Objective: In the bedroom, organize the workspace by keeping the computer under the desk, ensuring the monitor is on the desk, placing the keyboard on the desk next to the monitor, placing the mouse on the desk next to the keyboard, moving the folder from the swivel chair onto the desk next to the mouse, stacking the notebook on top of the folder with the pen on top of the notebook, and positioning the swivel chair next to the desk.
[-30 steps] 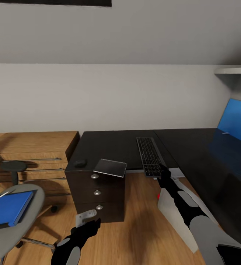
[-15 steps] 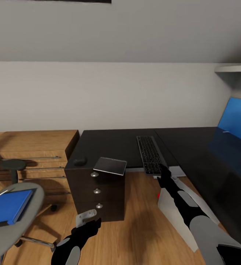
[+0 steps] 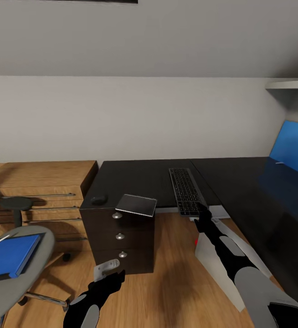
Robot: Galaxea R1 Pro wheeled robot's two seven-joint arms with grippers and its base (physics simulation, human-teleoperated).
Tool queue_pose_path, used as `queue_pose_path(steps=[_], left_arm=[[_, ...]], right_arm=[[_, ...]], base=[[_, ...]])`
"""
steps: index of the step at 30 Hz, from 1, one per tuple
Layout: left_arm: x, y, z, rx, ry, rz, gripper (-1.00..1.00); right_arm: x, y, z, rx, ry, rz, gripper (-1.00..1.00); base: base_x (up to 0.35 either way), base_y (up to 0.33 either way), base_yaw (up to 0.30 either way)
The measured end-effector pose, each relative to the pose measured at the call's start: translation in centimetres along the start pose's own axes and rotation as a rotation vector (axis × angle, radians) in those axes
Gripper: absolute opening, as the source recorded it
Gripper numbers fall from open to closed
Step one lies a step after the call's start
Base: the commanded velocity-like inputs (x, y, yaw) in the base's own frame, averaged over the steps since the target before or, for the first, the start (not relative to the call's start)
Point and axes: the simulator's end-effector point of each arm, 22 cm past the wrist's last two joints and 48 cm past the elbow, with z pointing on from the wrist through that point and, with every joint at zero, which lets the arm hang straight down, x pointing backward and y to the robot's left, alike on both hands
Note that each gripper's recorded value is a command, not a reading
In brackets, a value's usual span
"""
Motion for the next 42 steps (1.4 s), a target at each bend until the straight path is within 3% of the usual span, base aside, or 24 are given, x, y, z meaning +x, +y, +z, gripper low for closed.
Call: queue_pose_path(steps=[16,42], left_arm=[[0.0,0.0,0.0,0.000,0.000,0.001,1.00],[-3.7,-1.4,-3.1,-0.004,-0.002,0.004,1.00]], right_arm=[[0.0,0.0,0.0,0.000,0.000,-0.002,-1.00],[0.3,6.2,-0.2,-0.030,0.014,-0.004,-1.00]], base=[[0.000,0.000,0.000],[-0.038,0.000,0.000]])
